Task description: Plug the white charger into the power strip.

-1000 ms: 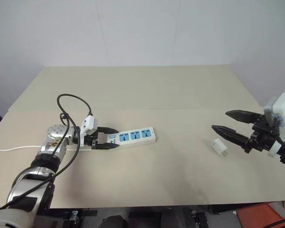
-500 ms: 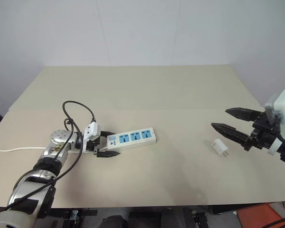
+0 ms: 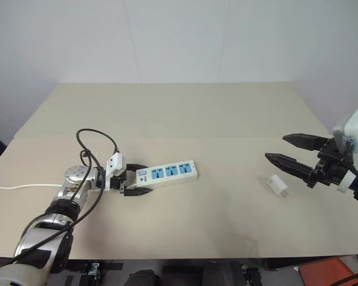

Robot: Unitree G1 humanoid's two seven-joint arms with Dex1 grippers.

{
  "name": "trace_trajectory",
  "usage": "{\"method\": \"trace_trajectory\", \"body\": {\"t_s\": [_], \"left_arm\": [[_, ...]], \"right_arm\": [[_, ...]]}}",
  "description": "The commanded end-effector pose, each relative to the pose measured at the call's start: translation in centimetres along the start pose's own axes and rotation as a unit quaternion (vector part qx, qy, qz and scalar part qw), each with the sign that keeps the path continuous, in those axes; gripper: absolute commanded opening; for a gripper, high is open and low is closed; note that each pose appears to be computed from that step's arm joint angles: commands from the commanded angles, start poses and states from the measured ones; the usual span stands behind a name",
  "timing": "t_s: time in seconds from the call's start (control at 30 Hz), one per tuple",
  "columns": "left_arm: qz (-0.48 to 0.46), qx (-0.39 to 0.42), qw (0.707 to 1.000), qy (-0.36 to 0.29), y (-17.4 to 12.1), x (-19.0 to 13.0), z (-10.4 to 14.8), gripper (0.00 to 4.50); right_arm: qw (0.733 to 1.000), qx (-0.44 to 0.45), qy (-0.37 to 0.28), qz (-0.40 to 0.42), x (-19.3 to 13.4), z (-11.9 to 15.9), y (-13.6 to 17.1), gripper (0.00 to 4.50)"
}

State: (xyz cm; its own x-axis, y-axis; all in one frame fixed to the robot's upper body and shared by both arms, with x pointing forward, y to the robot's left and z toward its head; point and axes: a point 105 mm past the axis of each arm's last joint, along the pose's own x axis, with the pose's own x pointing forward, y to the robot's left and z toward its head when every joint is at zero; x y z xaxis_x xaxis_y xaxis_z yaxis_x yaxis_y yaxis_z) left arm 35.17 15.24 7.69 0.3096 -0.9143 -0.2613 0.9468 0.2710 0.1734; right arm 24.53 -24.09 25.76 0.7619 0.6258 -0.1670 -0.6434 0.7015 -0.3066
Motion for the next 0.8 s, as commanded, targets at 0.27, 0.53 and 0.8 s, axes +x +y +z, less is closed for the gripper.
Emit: {"method": "trace_trajectory", "body": {"t_s": [0.27,0.53,0.8], "left_arm": [[-0.007,-0.027,0.999,-0.029,-1.9,0.9,-1.2,4.48],[-0.02,-0.029,0.999,-0.03,-2.2,1.3,-1.2,3.28],[-0.064,-0.002,0.998,-0.02,-3.0,1.0,-0.6,3.28]], "right_arm": [[1.0,-0.02,-0.013,0.003,0.0,1.8,-0.6,3.49],[1.0,-0.019,-0.015,0.012,0.3,1.8,-0.3,3.49],[1.0,-0.013,-0.008,0.018,0.4,0.9,-0.1,3.49]]}}
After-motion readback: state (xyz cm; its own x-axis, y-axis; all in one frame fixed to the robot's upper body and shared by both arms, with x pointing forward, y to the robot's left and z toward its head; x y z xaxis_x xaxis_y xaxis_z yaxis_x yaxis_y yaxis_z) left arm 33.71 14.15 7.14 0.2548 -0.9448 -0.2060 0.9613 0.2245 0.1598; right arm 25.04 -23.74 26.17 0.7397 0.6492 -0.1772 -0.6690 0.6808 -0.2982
